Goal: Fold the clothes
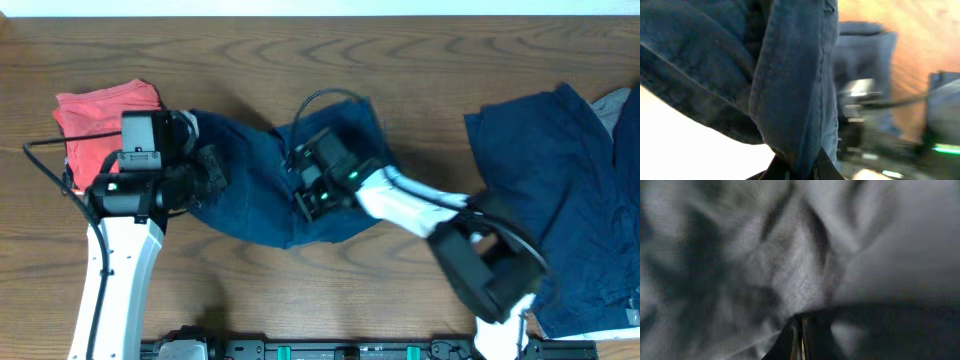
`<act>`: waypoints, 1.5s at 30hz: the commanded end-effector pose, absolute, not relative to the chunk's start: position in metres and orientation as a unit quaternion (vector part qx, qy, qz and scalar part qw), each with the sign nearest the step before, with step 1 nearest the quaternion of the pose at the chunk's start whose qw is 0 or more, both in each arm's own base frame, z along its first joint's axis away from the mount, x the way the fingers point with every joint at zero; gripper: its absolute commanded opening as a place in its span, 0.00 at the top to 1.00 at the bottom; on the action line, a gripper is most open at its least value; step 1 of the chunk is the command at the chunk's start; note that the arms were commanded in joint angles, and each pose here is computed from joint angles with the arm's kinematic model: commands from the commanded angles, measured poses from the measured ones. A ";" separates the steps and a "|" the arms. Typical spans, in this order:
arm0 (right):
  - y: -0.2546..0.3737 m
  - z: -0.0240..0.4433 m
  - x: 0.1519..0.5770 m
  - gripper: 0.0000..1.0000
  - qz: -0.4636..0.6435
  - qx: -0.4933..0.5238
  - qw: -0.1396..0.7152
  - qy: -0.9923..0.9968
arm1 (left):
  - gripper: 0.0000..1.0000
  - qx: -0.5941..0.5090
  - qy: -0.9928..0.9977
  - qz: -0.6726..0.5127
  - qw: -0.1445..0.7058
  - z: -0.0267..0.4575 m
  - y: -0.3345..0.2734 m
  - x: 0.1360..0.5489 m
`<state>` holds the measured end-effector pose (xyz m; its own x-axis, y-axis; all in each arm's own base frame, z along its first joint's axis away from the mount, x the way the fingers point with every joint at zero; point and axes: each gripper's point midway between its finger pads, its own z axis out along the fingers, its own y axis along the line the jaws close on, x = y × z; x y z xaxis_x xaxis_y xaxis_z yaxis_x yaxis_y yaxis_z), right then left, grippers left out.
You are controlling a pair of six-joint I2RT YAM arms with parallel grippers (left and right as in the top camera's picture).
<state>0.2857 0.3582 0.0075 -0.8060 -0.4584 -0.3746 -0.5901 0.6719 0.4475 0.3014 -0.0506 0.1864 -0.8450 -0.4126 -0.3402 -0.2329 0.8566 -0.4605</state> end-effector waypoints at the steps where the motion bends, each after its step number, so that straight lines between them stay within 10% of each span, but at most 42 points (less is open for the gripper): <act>1: 0.370 -0.021 0.263 0.97 0.280 -0.282 0.084 0.914 | 0.94 -0.167 0.921 -0.256 0.243 0.220 -0.063 0.307; 12: 0.399 0.017 0.286 0.80 0.308 -0.310 0.131 0.890 | 0.94 -0.180 0.914 -0.262 0.251 0.227 -0.064 0.311; 21: 0.255 0.067 0.355 0.78 0.168 -0.202 0.137 0.955 | 0.94 -0.181 0.916 -0.261 0.243 0.225 -0.064 0.309; 45: 0.174 -0.023 0.282 0.87 0.087 -0.139 0.006 0.986 | 0.94 -0.117 0.912 -0.340 0.199 0.206 -0.189 0.333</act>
<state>0.3097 0.1701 -0.0034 -0.9574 -0.2608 -0.1237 -0.2791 0.9459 0.1654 0.3301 -0.1629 0.1972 -0.8869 -0.3454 -0.3069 -0.0883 0.7786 -0.6213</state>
